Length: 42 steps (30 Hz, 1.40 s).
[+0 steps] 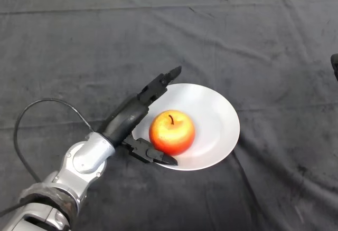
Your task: Move the apple to the plate
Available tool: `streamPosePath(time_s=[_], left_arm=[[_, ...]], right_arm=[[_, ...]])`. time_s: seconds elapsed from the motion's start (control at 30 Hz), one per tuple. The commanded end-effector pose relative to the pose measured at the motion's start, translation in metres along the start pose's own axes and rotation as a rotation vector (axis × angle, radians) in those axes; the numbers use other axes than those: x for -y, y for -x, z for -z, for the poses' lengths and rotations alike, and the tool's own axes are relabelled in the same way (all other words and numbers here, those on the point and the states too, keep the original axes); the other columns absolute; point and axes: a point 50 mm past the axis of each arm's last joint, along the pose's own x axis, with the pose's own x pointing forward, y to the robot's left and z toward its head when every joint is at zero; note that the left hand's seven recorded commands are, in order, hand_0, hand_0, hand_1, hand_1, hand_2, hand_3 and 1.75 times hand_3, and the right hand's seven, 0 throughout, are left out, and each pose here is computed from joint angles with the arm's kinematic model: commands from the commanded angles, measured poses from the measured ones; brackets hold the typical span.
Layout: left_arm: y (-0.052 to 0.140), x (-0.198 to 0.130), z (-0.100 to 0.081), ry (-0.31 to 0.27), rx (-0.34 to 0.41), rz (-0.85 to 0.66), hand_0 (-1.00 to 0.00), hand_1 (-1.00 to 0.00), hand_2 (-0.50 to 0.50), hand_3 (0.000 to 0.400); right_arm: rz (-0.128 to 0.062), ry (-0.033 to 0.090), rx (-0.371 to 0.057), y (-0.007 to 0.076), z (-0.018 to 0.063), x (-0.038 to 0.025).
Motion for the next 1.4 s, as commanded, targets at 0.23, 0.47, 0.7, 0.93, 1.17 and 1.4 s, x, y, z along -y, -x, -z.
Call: streamPosePath(time_s=[0.23,0.47,0.7,0.93,1.17,1.4], left_arm=[[0.004,-0.041,-0.001,-0.056,-0.004,-0.091,0.00,0.00,0.00,0.000],[0.015,-0.075,-0.002,-0.054,0.007,-0.239,0.00,0.00,0.00,0.000],[0.037,-0.114,0.000,-0.039,-0.004,-0.469,0.00,0.00,0.00,0.000],[0.069,-0.149,0.006,-0.027,-0.039,-0.711,0.00,0.00,0.00,0.000],[0.101,-0.175,0.011,-0.026,-0.087,-0.921,0.00,0.00,0.00,0.000],[0.133,-0.197,0.013,-0.042,-0.129,-1.082,0.00,0.00,0.00,0.000]], right_arm=[[-0.025,-0.003,0.042,-0.0019,-0.0127,-0.0087],[-0.025,-0.003,0.042,-0.0019,-0.0127,-0.0087],[-0.025,-0.003,0.042,-0.0019,-0.0127,-0.0087],[-0.025,-0.003,0.042,-0.0019,-0.0127,-0.0087],[-0.025,-0.003,0.042,-0.0019,-0.0127,-0.0087],[-0.025,-0.003,0.042,-0.0019,-0.0127,-0.0088]])
